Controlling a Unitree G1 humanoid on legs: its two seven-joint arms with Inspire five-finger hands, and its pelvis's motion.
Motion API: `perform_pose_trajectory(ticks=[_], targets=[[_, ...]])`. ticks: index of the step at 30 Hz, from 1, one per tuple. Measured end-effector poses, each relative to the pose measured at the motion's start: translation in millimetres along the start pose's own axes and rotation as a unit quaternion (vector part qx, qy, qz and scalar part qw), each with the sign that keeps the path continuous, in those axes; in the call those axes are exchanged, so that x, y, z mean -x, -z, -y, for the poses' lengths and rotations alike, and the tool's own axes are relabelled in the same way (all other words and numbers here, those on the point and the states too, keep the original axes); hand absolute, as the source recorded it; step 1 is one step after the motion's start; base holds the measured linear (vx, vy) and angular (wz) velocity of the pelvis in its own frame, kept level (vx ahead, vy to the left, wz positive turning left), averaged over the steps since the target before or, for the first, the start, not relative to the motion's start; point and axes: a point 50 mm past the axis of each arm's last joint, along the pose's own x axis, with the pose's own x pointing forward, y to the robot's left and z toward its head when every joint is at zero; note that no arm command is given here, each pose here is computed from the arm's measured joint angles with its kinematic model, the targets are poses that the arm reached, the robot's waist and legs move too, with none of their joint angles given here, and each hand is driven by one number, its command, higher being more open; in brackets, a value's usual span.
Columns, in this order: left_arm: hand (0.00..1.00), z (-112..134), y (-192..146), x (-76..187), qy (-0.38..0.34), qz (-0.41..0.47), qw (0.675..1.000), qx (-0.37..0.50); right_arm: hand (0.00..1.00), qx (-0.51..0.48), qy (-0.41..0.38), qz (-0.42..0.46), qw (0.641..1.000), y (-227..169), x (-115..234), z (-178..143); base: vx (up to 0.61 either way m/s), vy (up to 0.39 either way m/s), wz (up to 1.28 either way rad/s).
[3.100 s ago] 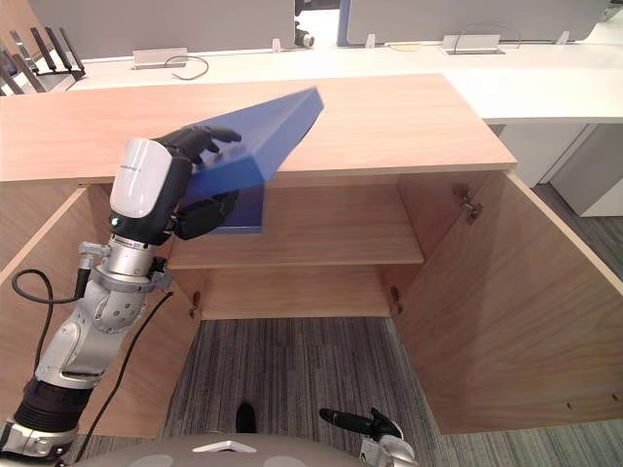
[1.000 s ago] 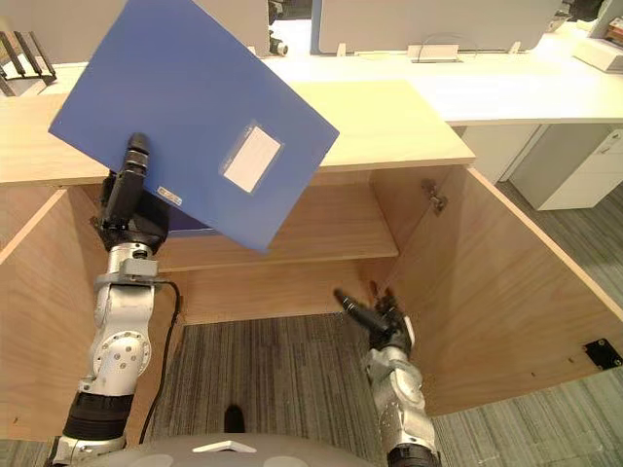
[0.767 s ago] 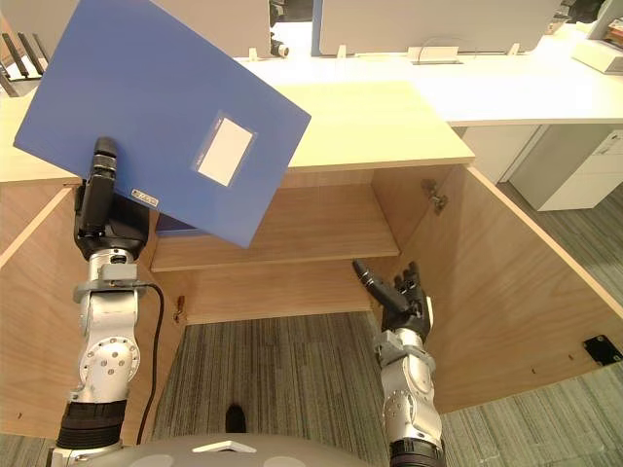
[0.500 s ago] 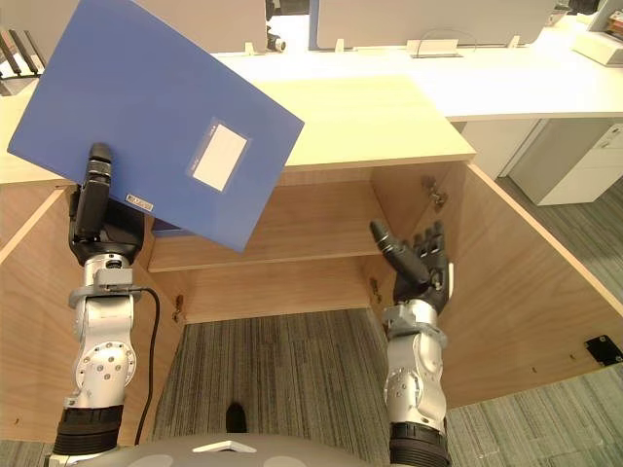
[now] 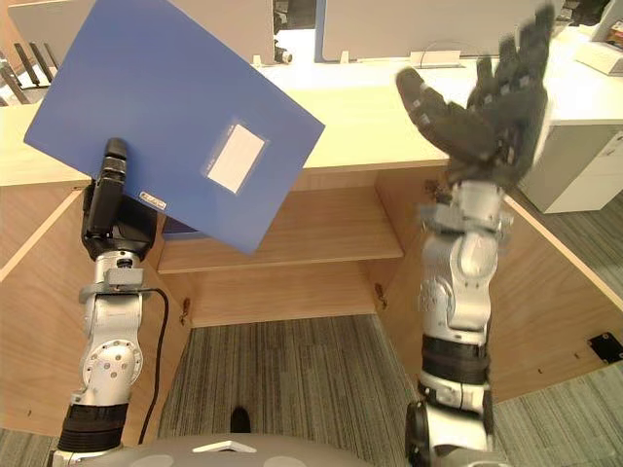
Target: Walk over to the cabinet, pick up the folder, carry it to the office cabinet, place the folder inside the office cabinet, then close the office cabinet door
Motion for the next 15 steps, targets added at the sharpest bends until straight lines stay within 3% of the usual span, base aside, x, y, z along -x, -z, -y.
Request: perform_pose_trajectory(ticks=[9, 15], targets=[[0.0, 7, 14, -7, 0.038, -0.035, 0.999, -0.013, 1.0, -0.016, -0.153, -0.119, 0.981, 41, -24, -37, -0.02, 0.0, 0.03], [0.0, 11, 20, -5, 0.056, -0.051, 0.997, -0.017, 1.0, -0.001, -0.246, -0.132, 0.96, 39, -40, -60, -0.02, -0.009, 0.06]])
